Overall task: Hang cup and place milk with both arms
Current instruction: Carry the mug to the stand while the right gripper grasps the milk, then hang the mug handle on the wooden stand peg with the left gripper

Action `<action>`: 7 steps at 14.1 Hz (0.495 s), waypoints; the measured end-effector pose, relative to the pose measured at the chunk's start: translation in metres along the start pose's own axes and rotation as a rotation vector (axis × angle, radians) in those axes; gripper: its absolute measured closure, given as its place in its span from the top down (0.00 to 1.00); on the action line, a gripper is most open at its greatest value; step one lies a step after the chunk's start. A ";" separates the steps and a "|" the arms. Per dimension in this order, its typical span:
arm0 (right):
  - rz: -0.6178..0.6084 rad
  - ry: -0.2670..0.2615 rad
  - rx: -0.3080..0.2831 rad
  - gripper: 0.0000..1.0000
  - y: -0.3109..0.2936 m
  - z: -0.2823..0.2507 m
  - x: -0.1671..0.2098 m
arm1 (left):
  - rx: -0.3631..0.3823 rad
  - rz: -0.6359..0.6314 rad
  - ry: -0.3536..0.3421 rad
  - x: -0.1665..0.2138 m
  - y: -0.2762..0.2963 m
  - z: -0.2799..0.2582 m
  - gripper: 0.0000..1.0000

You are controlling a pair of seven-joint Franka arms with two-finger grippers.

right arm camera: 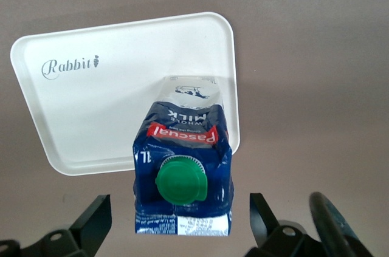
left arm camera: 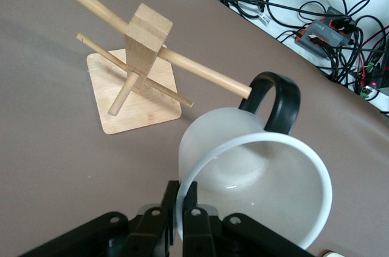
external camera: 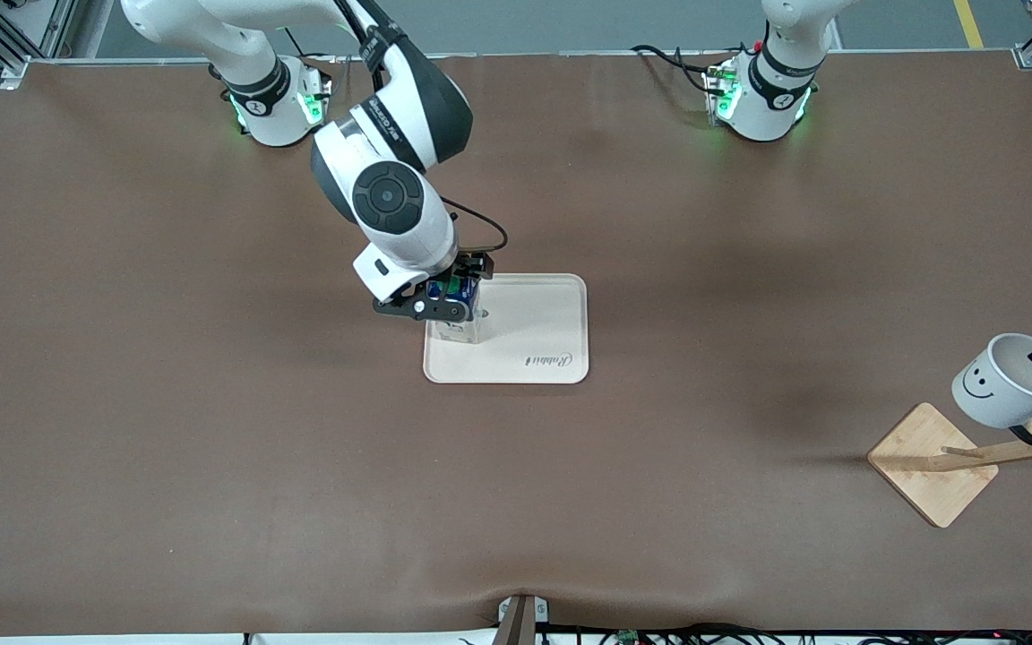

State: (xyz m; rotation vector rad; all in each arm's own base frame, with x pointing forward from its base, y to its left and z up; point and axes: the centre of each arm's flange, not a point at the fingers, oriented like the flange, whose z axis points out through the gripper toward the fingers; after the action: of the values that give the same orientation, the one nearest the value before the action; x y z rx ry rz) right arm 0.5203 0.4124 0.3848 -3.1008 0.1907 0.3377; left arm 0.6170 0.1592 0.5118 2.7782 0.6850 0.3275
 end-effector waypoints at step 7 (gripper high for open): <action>0.000 0.000 -0.016 1.00 0.001 0.011 0.002 | -0.045 -0.051 -0.027 0.017 -0.026 0.023 0.07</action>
State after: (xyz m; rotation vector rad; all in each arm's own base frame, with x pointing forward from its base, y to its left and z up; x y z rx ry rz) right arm 0.5194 0.4116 0.3738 -3.1162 0.1892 0.3412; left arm 0.6270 0.1849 0.4854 2.7127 0.7317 0.2902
